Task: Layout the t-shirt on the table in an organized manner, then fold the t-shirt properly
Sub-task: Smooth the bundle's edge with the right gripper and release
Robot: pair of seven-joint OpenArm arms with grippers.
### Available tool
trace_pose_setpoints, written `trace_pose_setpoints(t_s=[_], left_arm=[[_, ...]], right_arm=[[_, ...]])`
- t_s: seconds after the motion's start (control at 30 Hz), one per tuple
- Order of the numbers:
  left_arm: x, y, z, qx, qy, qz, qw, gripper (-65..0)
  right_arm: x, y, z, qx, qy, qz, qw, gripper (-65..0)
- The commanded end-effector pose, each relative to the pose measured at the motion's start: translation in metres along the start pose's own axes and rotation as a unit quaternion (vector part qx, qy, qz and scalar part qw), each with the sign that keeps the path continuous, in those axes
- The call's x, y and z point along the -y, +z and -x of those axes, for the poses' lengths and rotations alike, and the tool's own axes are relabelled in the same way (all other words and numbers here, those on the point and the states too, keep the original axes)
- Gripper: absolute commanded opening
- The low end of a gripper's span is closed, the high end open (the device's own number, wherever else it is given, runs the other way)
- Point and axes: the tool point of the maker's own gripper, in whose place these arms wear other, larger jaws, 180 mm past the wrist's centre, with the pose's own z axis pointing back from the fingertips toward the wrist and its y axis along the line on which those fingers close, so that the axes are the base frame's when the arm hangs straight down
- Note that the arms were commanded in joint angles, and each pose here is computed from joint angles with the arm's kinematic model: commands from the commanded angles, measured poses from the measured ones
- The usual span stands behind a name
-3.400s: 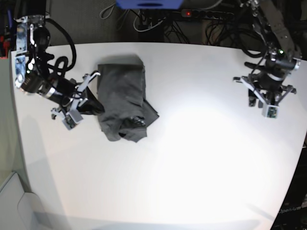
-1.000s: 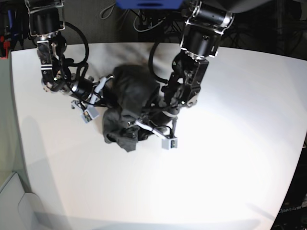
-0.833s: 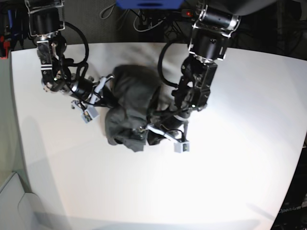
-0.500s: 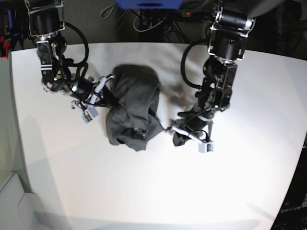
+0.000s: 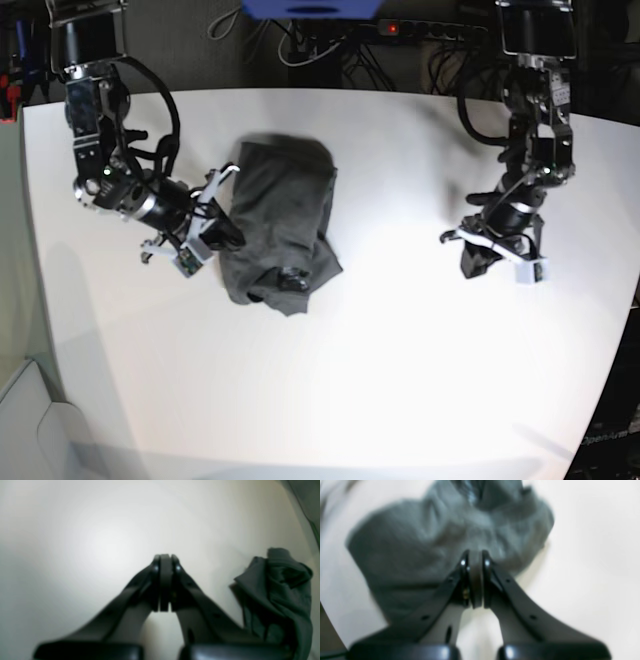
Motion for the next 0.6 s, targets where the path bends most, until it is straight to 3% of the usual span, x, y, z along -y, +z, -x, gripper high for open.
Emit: trace_pose_setpoints(t_s=[0.0,0.17,0.57], left_arm=[[0.001,0.006,-0.015,0.022,-0.004,0.003,1.000,-64.9],[-0.007,0.030,-0.016,0.029,-0.007,-0.011,1.000,-64.9],[0.009,0.058,-0.015,0.037,-0.024,-0.001,0.999,-64.9]], right_arm=[[-0.002,0.000,-0.019,0.031,0.005,-0.002,0.9995,-65.0],[-0.016,-0.018,-0.020,0.039,-0.029,-0.018,0.9986,-65.0],[-0.077,-0.065,0.022,-0.029,-0.057,-0.111,0.9918,-65.0]])
